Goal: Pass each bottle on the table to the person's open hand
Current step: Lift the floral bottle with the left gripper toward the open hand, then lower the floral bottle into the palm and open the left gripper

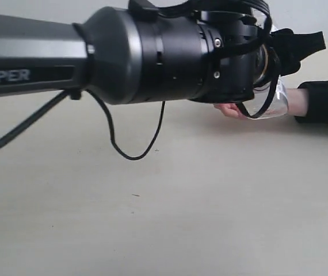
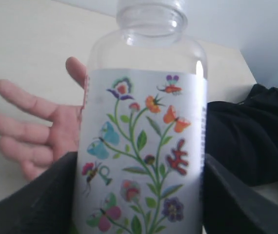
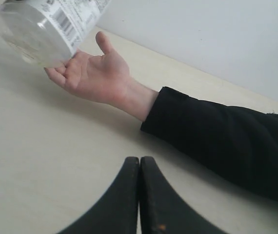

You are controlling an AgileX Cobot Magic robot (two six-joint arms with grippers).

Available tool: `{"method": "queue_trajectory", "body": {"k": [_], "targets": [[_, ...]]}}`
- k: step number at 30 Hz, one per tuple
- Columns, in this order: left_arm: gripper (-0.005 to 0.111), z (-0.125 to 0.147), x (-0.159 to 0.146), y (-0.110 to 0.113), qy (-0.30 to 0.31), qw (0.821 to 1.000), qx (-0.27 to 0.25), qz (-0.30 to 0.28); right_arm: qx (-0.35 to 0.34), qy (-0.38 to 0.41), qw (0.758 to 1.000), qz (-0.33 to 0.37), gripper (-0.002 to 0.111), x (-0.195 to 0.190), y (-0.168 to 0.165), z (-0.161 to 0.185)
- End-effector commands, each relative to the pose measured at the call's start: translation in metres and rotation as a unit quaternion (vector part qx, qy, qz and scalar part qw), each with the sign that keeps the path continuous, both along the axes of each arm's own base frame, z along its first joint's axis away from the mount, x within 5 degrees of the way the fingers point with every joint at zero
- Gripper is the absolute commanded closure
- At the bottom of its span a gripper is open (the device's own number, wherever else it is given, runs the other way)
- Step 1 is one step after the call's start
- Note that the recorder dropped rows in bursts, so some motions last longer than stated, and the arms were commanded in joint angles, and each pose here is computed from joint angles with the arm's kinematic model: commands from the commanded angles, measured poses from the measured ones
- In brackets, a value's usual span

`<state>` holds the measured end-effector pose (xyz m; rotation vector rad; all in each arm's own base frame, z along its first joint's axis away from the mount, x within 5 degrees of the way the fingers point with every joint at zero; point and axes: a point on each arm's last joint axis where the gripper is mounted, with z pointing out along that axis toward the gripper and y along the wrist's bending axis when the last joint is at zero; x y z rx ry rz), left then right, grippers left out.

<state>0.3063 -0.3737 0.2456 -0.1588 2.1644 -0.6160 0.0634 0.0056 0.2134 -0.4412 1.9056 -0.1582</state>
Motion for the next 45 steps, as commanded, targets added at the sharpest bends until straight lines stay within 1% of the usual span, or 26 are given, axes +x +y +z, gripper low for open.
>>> {"method": "queue_trajectory", "body": {"k": [1,3,7,11,14,19,21,23,24,25,26,27,28,29,38,45], "targets": [[0.107,-0.005,0.021,-0.013,-0.010,1.000,-0.022,0.009,0.001,-0.004,1.000,-0.001,0.108,0.000,0.000,0.000],[0.107,-0.013,0.028,-0.018,-0.006,1.000,-0.025,0.013,0.001,-0.004,1.000,-0.001,0.108,0.000,0.000,0.000],[0.107,-0.034,0.041,-0.017,0.021,0.999,-0.025,0.028,0.001,-0.004,1.000,-0.001,0.108,0.000,0.000,0.000],[0.106,-0.060,0.048,-0.015,0.054,0.998,-0.008,0.023,0.001,-0.004,1.000,-0.001,0.108,0.000,0.000,0.000],[0.104,-0.077,0.051,-0.015,0.065,0.998,0.005,0.022,0.001,-0.005,1.000,-0.001,0.108,0.000,0.000,0.000],[0.099,-0.087,0.056,-0.013,0.069,0.997,0.004,0.020,0.001,-0.005,1.000,-0.001,0.108,0.000,0.000,0.000],[0.093,-0.087,0.057,-0.012,0.069,0.997,0.002,0.020,0.001,-0.005,1.000,-0.001,0.108,0.000,0.000,0.000],[0.082,-0.087,0.058,-0.012,0.069,0.997,-0.002,0.017,0.001,-0.005,1.000,-0.001,0.108,0.000,0.000,0.000],[0.070,-0.087,0.058,-0.012,0.069,0.997,-0.002,0.017,0.001,-0.005,1.000,-0.001,0.108,0.000,0.000,0.000],[0.064,-0.087,0.058,-0.012,0.069,0.997,-0.002,0.017,0.001,-0.005,1.000,-0.001,0.108,0.000,0.000,0.000],[0.049,-0.087,0.058,-0.012,0.069,0.997,-0.002,0.017,0.001,-0.005,1.000,-0.001,0.108,0.000,0.000,0.000],[0.044,-0.087,0.058,-0.012,0.069,0.997,-0.002,0.017,0.001,-0.005,1.000,-0.001,0.108,0.000,0.000,0.000],[0.033,-0.087,0.058,-0.012,0.069,0.997,-0.002,0.017,0.001,-0.005,1.000,-0.001,0.108,0.000,0.000,0.000],[0.029,-0.087,0.058,-0.012,0.069,0.998,-0.001,0.016,0.001,-0.005,1.000,-0.001,0.108,0.000,0.000,0.000],[0.030,-0.084,0.058,-0.012,0.055,0.998,0.015,0.004,0.001,-0.005,1.000,-0.001,0.108,0.000,0.000,0.000],[0.030,-0.068,0.058,-0.010,0.042,0.999,0.008,0.003,0.001,-0.005,1.000,-0.001,0.108,0.000,0.000,0.000]]}}
